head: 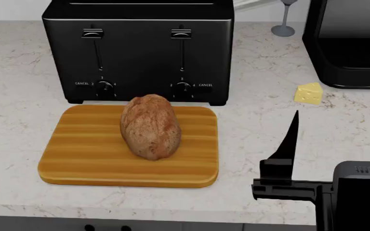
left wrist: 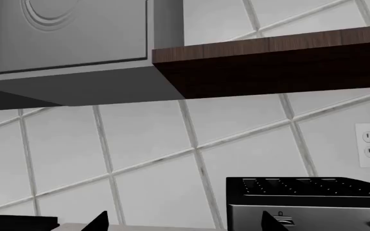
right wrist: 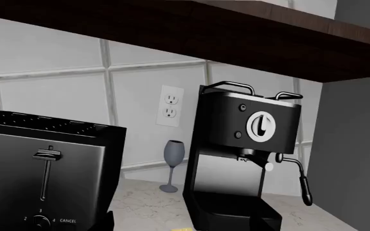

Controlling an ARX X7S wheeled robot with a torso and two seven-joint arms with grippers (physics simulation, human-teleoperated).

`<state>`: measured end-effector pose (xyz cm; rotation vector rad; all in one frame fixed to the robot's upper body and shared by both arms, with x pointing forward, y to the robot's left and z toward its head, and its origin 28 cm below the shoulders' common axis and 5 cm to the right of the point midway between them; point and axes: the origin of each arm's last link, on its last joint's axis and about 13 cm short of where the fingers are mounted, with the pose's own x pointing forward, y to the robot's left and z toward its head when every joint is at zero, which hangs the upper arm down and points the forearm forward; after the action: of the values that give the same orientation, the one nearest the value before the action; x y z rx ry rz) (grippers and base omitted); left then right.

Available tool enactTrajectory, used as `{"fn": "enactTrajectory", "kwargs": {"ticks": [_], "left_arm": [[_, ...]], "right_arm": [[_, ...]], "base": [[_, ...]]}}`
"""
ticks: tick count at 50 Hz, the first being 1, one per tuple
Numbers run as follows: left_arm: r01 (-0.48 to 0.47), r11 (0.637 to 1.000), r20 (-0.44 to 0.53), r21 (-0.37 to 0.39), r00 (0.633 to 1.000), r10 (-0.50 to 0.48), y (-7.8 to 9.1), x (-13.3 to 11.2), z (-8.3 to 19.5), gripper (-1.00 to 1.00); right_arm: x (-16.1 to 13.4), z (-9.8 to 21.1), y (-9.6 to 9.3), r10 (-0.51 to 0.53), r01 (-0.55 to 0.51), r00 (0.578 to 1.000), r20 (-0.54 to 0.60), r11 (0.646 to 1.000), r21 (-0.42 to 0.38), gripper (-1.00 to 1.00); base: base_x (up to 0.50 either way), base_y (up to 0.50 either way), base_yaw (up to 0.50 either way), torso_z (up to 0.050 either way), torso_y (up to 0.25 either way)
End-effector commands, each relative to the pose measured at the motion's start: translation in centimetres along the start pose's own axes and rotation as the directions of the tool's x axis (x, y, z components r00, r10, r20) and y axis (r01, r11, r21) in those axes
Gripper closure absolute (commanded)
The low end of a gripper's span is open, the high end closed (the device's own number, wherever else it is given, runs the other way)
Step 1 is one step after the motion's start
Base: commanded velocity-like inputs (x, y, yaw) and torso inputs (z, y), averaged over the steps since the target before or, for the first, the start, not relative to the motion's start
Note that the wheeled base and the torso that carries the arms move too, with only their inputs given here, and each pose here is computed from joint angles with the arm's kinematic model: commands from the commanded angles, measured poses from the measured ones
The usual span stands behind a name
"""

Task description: Pick up the wedge of cheese and place it on the slice of bread to prepare a simple cheese on bread dish.

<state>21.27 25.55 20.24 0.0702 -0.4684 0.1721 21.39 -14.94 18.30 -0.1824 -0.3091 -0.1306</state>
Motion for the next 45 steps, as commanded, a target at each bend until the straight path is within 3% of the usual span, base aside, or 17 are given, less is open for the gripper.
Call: {"fn": "enactTrajectory", "kwargs": {"ticks": [1, 45], "left_arm": [[0.004, 1.0, -0.001, -0.002, 1.0, -0.004, -0.11, 0.02, -0.03, -1.0], [0.003, 1.0, -0.004, -0.019, 1.0, -0.003, -0.2, 0.01, -0.17, -1.0]], "right_arm": [[-0.13, -0.26, -0.12, -0.008, 0.008, 1.0, -0.008, 1.0, -0.006, -1.0], [-0.2, -0.48, -0.24, -0.015, 0.014, 1.0, -0.018, 1.0, -0.009, -1.0]], "base": [[0.26, 0.0, 0.0, 0.0, 0.0], [0.25, 0.0, 0.0, 0.0, 0.0]]}}
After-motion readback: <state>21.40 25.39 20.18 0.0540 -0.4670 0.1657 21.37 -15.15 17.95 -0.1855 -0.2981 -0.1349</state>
